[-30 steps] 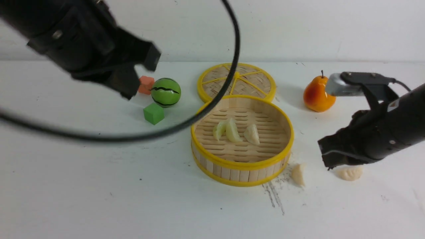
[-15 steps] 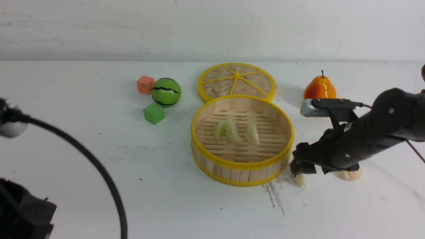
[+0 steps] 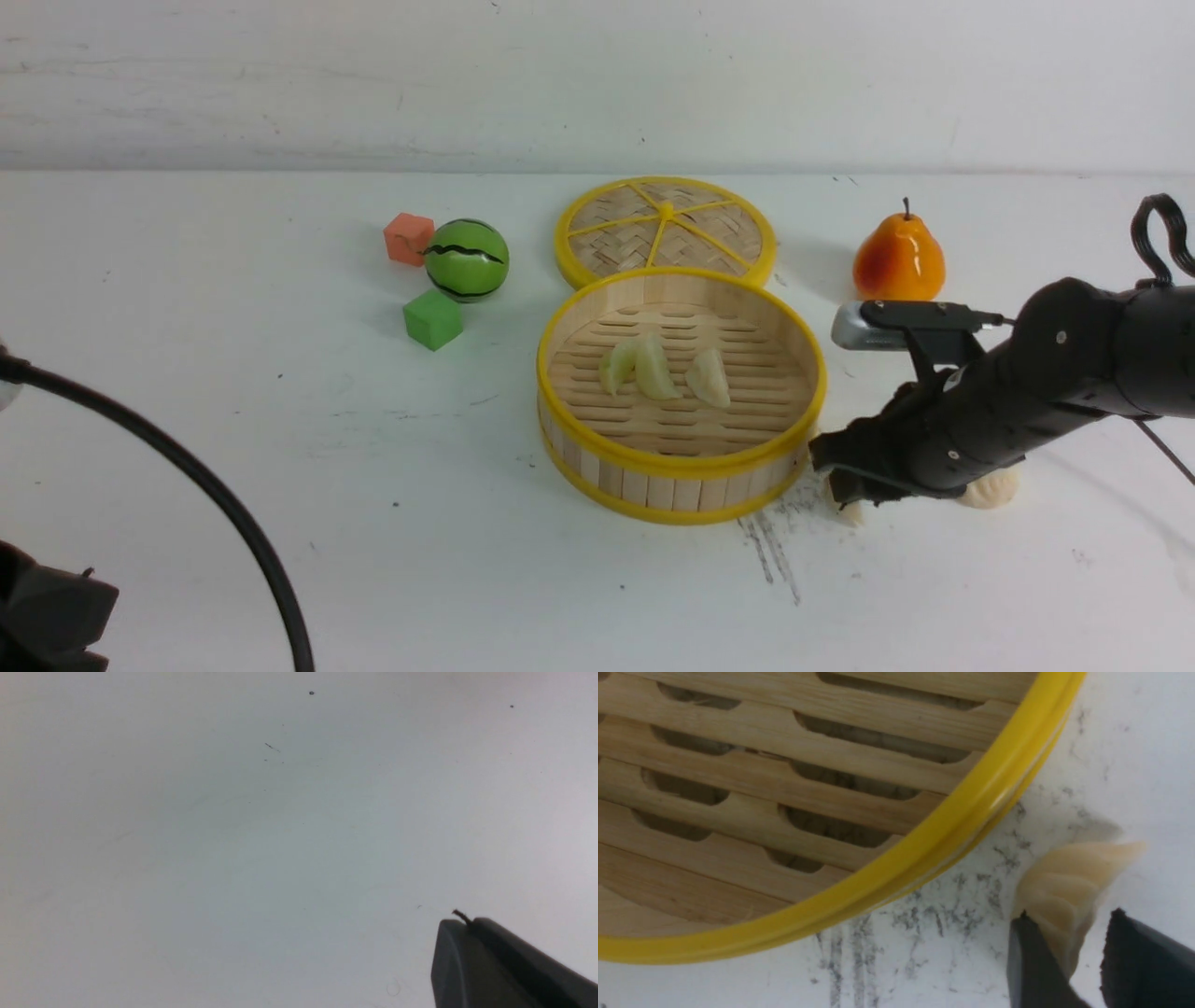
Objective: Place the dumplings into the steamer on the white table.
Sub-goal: 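Reach for and grasp a dumpling lying on the table beside the steamer, then place the dumpling in the bamboo steamer basket with the right gripper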
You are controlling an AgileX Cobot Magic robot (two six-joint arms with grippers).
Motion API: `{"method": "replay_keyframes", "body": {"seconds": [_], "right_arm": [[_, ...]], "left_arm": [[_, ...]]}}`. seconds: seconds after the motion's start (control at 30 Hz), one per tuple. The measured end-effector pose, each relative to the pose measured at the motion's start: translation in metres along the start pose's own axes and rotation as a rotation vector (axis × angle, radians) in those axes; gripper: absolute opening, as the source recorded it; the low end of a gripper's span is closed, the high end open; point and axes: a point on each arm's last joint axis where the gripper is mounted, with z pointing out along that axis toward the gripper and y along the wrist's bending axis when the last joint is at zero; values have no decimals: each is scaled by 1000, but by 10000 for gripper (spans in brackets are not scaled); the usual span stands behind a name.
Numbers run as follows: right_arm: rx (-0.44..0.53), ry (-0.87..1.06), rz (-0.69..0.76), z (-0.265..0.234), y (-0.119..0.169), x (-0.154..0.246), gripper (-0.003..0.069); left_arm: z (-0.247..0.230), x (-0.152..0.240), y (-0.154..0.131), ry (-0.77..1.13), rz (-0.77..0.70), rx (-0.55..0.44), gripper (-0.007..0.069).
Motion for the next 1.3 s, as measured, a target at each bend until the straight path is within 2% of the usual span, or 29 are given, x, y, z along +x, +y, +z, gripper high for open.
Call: {"method": "replay_keyframes", "body": {"seconds": [0.17,0.33,0.4,0.43,0.5,0.57,0.67,0.77,0.97,1.17,1.3], "right_arm": [[-4,0,-6,-1,2,-2,174],[-8,-22,-16,-4,4,-10,312],[-11,-37,-17,-5,5,-14,426],[-11,-37,-17,-5,5,-14,426],[-11,-30,-13,-1,5,-15,484],[-10,-19,-11,2,4,-14,493],[-5,15,-7,13,2,-10,475],[-5,18,-7,13,2,-10,419],[-5,38,-14,13,2,-8,202],[8,49,-41,10,1,-8,181],[19,50,-75,-13,4,-14,181]], "left_arm": [[0,0,1,-2,6,-10,-15],[0,0,1,-2,6,-10,-15],[0,0,1,-1,6,-10,-15],[0,0,1,-1,6,-10,-15],[0,0,1,-1,6,-10,-14],[0,0,1,-1,6,-10,-14],[0,0,2,-3,14,-24,-14],[0,0,3,-5,19,-34,-14],[0,-1,3,-5,21,-37,-12],[0,-1,4,-6,22,-39,-11],[0,1,4,9,22,-42,-11]]}}
